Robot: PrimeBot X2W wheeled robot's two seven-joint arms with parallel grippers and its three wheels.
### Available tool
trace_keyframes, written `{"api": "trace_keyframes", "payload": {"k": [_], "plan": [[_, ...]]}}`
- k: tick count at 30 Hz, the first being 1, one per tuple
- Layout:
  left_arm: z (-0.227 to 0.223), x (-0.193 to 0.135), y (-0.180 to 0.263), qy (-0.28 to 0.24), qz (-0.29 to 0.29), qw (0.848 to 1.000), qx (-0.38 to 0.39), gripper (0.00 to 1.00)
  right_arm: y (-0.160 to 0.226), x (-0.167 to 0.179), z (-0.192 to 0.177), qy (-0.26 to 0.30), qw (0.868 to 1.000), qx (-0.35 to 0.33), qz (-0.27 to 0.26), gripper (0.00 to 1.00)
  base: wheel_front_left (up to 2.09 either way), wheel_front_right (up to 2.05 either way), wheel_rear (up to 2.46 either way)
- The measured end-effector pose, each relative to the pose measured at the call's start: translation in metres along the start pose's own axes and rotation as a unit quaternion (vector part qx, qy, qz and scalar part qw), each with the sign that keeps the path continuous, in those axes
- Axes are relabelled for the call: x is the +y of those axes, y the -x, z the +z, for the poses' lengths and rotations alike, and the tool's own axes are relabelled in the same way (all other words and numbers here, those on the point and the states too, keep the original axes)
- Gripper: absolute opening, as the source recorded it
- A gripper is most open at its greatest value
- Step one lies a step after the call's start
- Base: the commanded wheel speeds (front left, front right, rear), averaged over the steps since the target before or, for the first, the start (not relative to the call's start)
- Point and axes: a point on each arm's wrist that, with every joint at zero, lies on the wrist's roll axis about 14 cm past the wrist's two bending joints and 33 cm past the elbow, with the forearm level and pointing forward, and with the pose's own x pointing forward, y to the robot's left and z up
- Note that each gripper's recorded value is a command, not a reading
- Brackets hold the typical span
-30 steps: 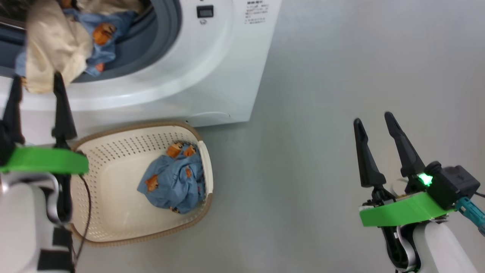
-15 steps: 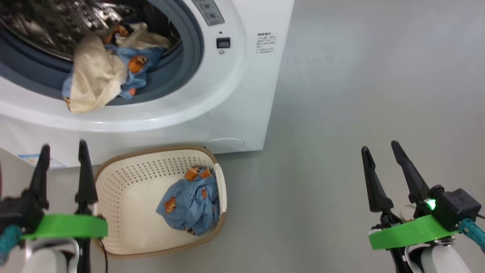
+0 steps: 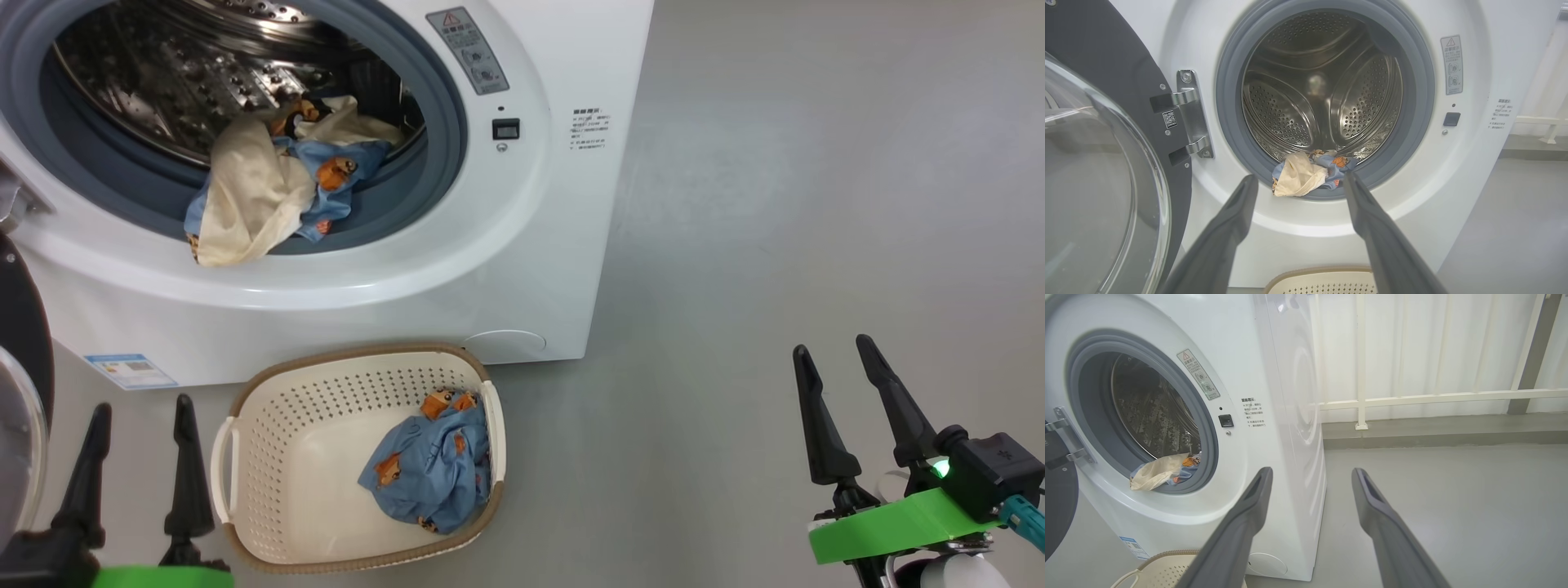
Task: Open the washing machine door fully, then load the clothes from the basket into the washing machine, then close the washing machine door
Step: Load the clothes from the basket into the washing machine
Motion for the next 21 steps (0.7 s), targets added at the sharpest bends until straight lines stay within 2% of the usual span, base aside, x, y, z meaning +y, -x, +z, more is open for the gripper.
{"api": "trace_keyframes", "payload": {"k": [21], "plan": [[-0.003,0.0005,0.0088,0.006,0.006,1.0,0.003,1.0,0.001,-0.0039,-0.0005,0.001,1.0,0.002,-0.004,1.0,0.0,0.0,0.0]]}}
